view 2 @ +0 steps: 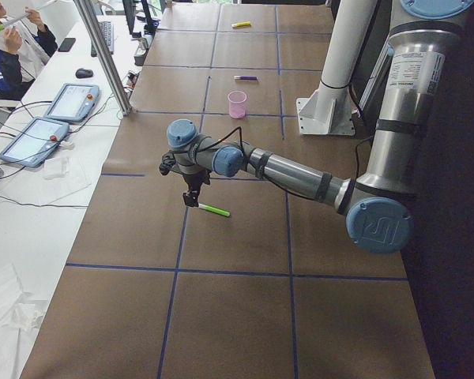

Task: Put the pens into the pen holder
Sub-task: 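Lower the left gripper onto the green marker and close it, then lift the green marker upright with the left gripper, then carry the green marker over the lavender pen cup with the left gripper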

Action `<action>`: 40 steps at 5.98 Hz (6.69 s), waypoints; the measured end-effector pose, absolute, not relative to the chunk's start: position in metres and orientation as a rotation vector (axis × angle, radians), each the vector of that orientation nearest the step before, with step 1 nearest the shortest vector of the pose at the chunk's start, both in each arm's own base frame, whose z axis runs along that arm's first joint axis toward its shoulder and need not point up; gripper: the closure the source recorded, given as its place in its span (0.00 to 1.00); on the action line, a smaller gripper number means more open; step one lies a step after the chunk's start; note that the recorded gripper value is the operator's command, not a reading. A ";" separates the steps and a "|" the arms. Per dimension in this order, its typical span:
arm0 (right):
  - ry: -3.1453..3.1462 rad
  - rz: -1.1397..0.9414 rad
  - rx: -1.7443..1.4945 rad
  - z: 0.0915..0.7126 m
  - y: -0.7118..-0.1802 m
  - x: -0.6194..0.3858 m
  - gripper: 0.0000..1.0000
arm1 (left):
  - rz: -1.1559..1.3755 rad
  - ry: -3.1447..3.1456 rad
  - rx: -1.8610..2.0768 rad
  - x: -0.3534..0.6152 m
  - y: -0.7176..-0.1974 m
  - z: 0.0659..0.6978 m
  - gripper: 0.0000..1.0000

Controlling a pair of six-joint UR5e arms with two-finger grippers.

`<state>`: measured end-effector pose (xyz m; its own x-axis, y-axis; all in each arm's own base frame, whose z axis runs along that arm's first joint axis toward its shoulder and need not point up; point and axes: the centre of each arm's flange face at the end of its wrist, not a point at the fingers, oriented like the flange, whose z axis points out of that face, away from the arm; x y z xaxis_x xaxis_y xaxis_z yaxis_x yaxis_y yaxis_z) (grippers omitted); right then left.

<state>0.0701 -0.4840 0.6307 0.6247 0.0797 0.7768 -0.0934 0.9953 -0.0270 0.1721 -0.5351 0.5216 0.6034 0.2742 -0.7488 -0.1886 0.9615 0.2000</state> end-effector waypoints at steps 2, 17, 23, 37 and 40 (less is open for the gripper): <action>-0.887 0.096 0.015 0.632 -0.483 0.069 0.00 | 0.206 0.866 0.104 0.222 -0.531 0.543 0.00; -0.886 0.103 0.006 0.635 -0.483 0.069 0.00 | 0.195 0.818 0.098 0.283 -0.539 0.576 0.76; -0.889 0.102 0.006 0.635 -0.483 0.069 0.00 | 0.203 0.858 0.175 0.271 -0.540 0.520 1.00; -0.935 0.090 0.015 0.627 -0.481 0.066 0.00 | -0.019 1.538 1.081 0.467 -0.352 0.196 1.00; -0.935 0.088 0.017 0.628 -0.481 0.066 0.00 | 0.015 1.415 1.242 0.487 -0.376 0.175 1.00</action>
<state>0.0663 -0.4806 0.6275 0.5903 0.0683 0.8043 -0.0827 0.9963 -0.0238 0.4873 -0.3759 0.1748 0.2615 0.6554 -0.7085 0.6402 0.4315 0.6355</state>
